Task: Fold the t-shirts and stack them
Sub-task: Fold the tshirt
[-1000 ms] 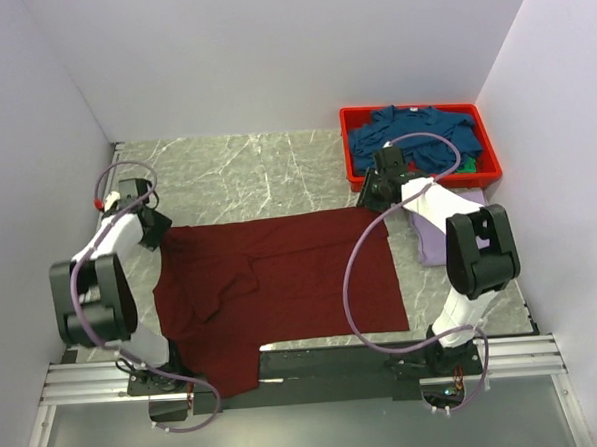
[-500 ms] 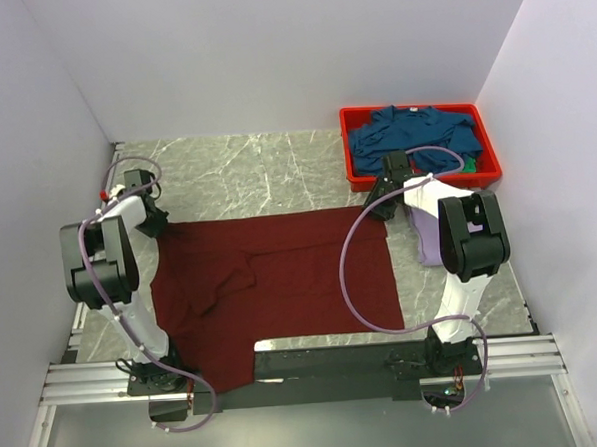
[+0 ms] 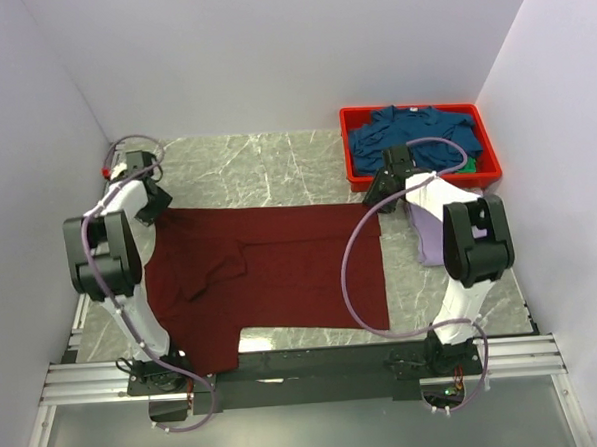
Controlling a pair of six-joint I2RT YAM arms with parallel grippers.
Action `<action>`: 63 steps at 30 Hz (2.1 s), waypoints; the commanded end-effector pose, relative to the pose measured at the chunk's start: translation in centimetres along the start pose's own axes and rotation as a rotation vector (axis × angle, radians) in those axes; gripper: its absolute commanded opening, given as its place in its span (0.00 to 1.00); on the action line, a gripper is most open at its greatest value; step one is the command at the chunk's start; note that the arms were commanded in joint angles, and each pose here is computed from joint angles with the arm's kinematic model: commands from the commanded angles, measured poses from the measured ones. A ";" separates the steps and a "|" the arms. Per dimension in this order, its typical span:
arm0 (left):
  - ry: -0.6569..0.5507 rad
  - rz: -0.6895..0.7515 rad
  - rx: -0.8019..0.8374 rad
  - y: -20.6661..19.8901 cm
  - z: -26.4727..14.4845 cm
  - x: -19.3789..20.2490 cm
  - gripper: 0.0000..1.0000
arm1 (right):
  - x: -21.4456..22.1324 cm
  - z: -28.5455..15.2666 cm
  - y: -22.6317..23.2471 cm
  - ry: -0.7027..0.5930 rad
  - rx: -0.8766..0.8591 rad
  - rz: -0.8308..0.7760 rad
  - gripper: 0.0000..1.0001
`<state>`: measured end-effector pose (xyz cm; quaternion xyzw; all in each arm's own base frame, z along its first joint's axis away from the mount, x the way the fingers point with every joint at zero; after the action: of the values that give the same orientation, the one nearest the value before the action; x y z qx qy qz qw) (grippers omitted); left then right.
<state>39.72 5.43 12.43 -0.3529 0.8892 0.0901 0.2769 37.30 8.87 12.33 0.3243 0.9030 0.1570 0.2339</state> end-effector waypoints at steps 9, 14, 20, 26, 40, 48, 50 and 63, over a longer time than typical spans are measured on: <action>-0.061 0.433 0.128 -2.0 -16.1 12.7 0.51 | 6.9 -7.5 1.1 -0.044 -0.125 -0.217 0.45; -0.006 0.590 0.196 -3.1 -18.2 19.3 0.43 | 8.4 -7.8 -0.2 -0.023 -0.148 -0.210 0.45; 0.043 0.670 0.227 -5.0 -17.5 22.4 0.39 | 9.1 -7.9 -1.2 -0.013 -0.143 -0.211 0.45; 0.073 0.701 0.184 -5.5 -16.0 23.6 0.36 | 9.5 -8.3 -2.1 -0.024 -0.141 -0.213 0.45; 0.092 0.763 0.127 -6.0 -14.0 25.0 0.31 | 9.9 -8.4 -2.9 -0.027 -0.133 -0.220 0.45; 0.071 0.792 0.120 -6.6 -16.1 24.5 0.04 | 9.6 -8.5 -2.7 -0.038 -0.140 -0.223 0.45; 0.081 0.796 0.133 -6.8 -16.7 24.4 0.04 | 9.6 -8.5 -2.6 -0.038 -0.140 -0.225 0.45; 0.179 0.819 0.244 -7.5 -18.6 24.5 0.51 | 9.4 -7.9 -2.5 -0.026 -0.106 -0.252 0.45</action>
<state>21.99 -19.96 12.57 0.0503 0.9797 0.0950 0.1693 24.52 12.04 14.05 0.2063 0.9272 0.1758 0.2587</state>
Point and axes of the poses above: each gripper's point midway between its finger pads, its own z axis out along the fingers, its own y axis along the line the jaws close on, x = y × z, the point moved 9 cm from there along -z, back along the fingers, and after that the axes turned 12 degrees about z, right-handed, at the moved point
